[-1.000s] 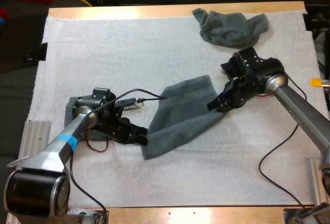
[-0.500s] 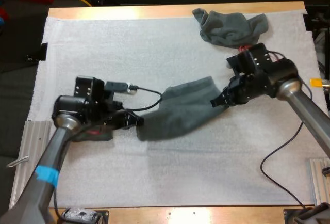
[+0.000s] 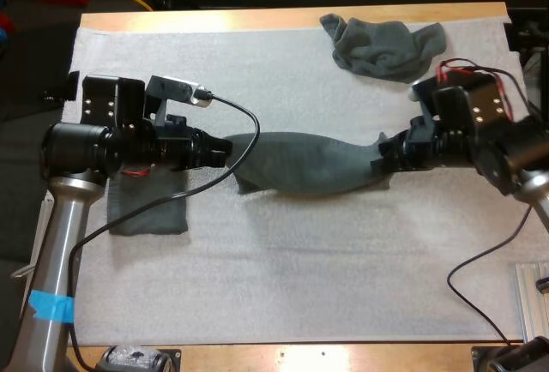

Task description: Pick towel from pile, fold and stack

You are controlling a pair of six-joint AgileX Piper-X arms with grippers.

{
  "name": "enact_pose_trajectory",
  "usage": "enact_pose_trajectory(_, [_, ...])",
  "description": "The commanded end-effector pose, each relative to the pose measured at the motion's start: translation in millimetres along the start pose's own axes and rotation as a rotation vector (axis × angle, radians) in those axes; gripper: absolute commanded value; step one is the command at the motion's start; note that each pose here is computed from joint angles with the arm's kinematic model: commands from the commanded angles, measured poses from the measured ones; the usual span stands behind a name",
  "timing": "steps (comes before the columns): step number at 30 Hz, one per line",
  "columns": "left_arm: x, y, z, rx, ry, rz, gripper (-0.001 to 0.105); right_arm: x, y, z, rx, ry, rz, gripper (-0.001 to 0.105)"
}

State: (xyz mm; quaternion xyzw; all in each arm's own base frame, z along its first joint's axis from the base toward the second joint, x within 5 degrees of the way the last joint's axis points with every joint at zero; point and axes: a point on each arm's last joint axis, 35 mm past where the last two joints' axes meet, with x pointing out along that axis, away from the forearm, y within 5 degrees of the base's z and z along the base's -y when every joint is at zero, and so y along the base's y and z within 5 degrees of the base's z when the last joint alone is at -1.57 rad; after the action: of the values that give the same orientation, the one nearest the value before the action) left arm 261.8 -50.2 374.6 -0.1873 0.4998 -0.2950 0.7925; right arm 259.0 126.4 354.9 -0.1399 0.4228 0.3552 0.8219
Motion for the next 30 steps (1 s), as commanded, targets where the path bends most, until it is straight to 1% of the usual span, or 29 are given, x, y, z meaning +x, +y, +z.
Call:
enact_pose_trajectory(1, [-7.9, -8.0, -2.8, 0.019, -0.010, 0.006, 0.000, -8.5, 3.2, -1.1, -0.006, -0.015, -0.006, 0.001])
enact_pose_trajectory(3, [-15.4, -15.6, -7.8, 0.041, -0.027, 0.032, 0.000, -20.2, 6.6, -1.7, -0.006, -0.046, -0.014, 0.001])
enact_pose_trajectory(6, [-27.0, -29.4, -17.8, 0.094, -0.060, 0.099, 0.000, -36.3, 11.5, -3.1, -0.015, -0.089, -0.024, 0.001])
enact_pose_trajectory(8, [-34.9, -41.0, -27.0, 0.129, -0.073, 0.110, 0.000, -47.0, 15.7, -5.3, -0.013, -0.111, -0.028, 0.001])
enact_pose_trajectory(12, [-45.6, -56.2, -42.6, 0.171, -0.079, 0.139, 0.000, -64.4, 22.5, -11.9, -0.008, -0.129, -0.023, 0.001])
enact_pose_trajectory(16, [-54.6, -67.4, -59.5, 0.199, -0.065, 0.174, 0.000, -81.5, 30.2, -23.4, -0.004, -0.115, -0.020, 0.001])
enact_pose_trajectory(19, [-61.3, -77.3, -69.9, 0.223, -0.073, 0.155, 0.000, -94.1, 36.3, -31.4, -0.005, -0.118, -0.007, 0.001])
enact_pose_trajectory(23, [-67.4, -90.3, -83.4, 0.236, -0.069, 0.111, 0.000, -107.6, 49.2, -41.9, -0.025, -0.115, 0.058, 0.001])
enact_pose_trajectory(27, [-70.7, -99.6, -95.8, 0.254, -0.060, 0.126, 0.000, -113.4, 64.4, -49.6, -0.074, -0.076, 0.056, 0.001])
enact_pose_trajectory(30, [-71.5, -105.5, -106.0, 0.266, -0.028, 0.129, 0.000, -116.6, 75.8, -54.1, -0.102, -0.051, 0.040, 0.001])
